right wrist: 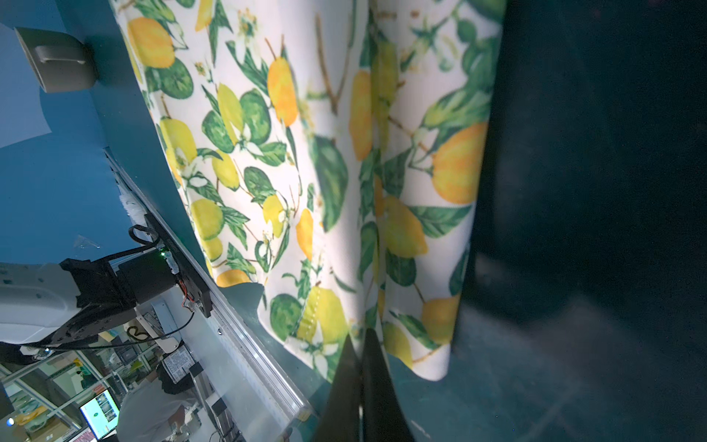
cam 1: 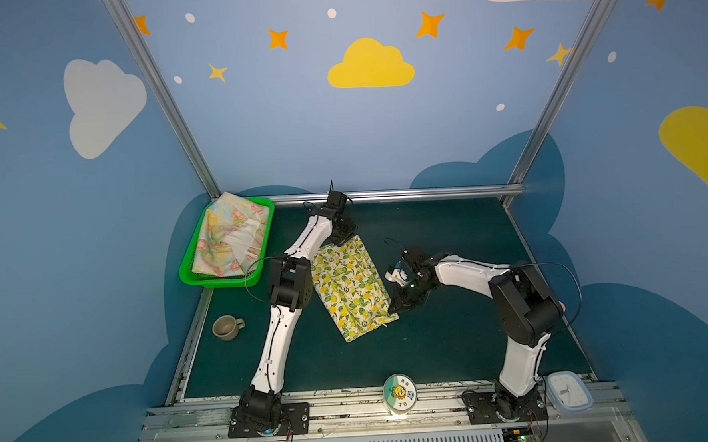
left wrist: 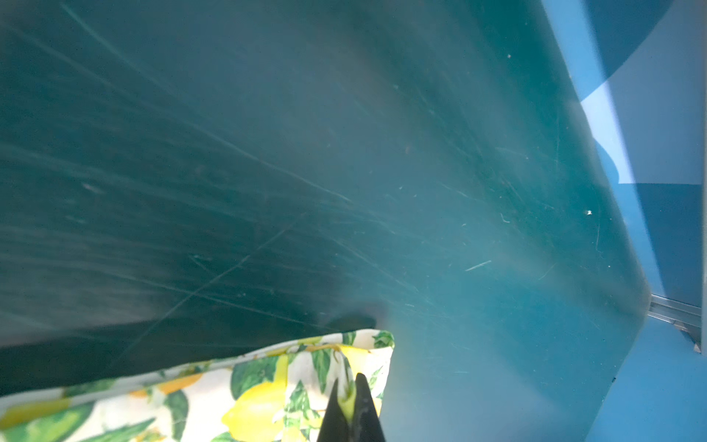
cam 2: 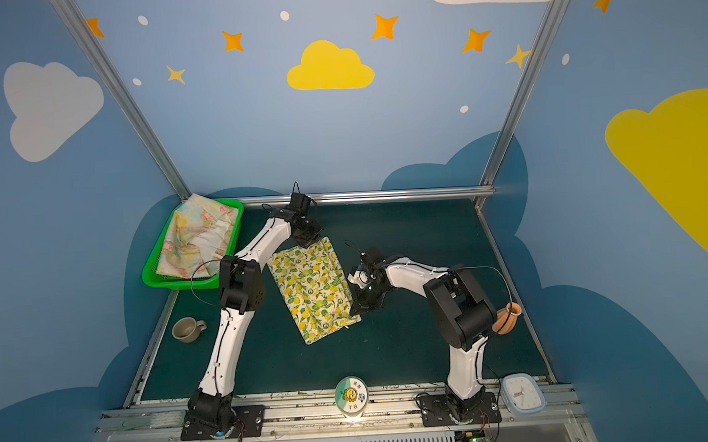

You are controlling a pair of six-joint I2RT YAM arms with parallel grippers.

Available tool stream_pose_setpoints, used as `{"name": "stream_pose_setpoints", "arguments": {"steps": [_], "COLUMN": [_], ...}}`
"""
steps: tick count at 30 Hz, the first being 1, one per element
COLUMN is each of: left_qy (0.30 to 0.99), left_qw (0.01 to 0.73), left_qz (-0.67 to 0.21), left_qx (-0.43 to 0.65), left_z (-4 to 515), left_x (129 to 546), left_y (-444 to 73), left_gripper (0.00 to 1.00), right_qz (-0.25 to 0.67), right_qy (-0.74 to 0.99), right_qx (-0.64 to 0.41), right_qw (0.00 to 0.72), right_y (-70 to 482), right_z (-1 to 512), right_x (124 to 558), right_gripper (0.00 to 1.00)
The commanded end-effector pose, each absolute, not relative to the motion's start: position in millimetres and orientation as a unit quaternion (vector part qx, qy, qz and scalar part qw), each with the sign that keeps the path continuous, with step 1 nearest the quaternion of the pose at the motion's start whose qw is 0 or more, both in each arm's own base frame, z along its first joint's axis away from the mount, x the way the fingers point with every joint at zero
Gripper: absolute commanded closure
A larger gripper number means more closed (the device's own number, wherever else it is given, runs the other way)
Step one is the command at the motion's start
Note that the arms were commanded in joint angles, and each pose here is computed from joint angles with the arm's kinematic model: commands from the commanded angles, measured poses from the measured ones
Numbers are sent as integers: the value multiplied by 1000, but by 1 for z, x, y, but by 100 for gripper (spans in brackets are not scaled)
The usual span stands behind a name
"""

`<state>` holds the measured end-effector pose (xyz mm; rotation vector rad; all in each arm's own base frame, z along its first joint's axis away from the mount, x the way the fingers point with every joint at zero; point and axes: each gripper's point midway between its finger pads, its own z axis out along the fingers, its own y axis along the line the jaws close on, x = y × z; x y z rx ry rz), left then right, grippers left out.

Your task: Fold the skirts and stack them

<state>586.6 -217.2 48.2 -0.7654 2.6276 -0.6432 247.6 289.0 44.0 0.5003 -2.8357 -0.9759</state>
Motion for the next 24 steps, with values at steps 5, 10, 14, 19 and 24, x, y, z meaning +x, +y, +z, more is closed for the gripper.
{"name": "stream_pose_setpoints", "arguments": {"steps": [5, 10, 14, 19, 24], "left_qy": [911, 912, 913, 911, 909], "left_qw": [203, 200, 198, 204, 218], "left_qz": [-232, -231, -229, -230, -232], "left_qx": [-274, -275, -275, -274, -267], "left_z": [57, 54, 53, 61, 83], "left_x": [607, 607, 607, 608, 608], "left_y": [-212, -212, -212, -211, -207], "left_gripper": [92, 83, 80, 77, 77], "right_qz": [-308, -309, -307, -305, -309], "right_qy": [-934, -934, -935, -938, -937], "right_qx": [148, 147, 142, 139, 142], "right_qw": [105, 105, 103, 92, 77], "right_y": [279, 279, 278, 274, 272], "right_z": [36, 36, 36, 44, 57], "right_x": [227, 228, 230, 237, 245], "right_gripper": [100, 92, 82, 78, 78]}}
